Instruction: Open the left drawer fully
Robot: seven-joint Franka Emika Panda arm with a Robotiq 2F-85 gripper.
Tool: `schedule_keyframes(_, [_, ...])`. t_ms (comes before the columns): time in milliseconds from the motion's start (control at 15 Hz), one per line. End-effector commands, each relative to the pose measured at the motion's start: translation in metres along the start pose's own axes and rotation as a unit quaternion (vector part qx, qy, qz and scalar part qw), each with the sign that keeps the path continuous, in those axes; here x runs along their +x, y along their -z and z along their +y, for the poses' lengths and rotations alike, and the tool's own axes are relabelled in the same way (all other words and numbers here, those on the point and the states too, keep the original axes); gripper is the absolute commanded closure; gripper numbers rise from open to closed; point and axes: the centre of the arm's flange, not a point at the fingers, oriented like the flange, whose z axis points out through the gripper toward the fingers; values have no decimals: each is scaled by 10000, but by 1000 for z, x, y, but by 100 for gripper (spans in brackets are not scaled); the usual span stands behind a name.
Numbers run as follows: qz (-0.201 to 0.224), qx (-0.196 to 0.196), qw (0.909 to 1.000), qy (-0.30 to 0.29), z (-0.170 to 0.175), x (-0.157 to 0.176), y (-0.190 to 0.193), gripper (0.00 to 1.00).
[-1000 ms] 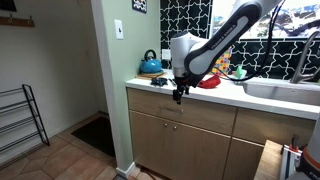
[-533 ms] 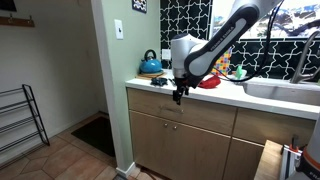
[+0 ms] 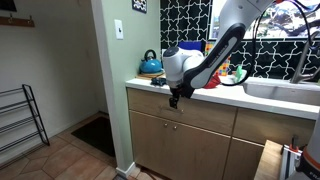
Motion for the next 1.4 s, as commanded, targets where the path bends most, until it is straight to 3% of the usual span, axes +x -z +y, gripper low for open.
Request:
schedule_keyframes(0, [-22, -222, 9997, 105, -20, 19, -36, 0])
schedule_keyframes(467, [13, -638, 9976, 258, -28, 39, -93, 0])
schedule_keyframes(867, [18, -754, 9960, 484, -34, 54, -135, 0])
schedule_keyframes(1333, [200, -787, 9945, 661, -42, 70, -158, 0])
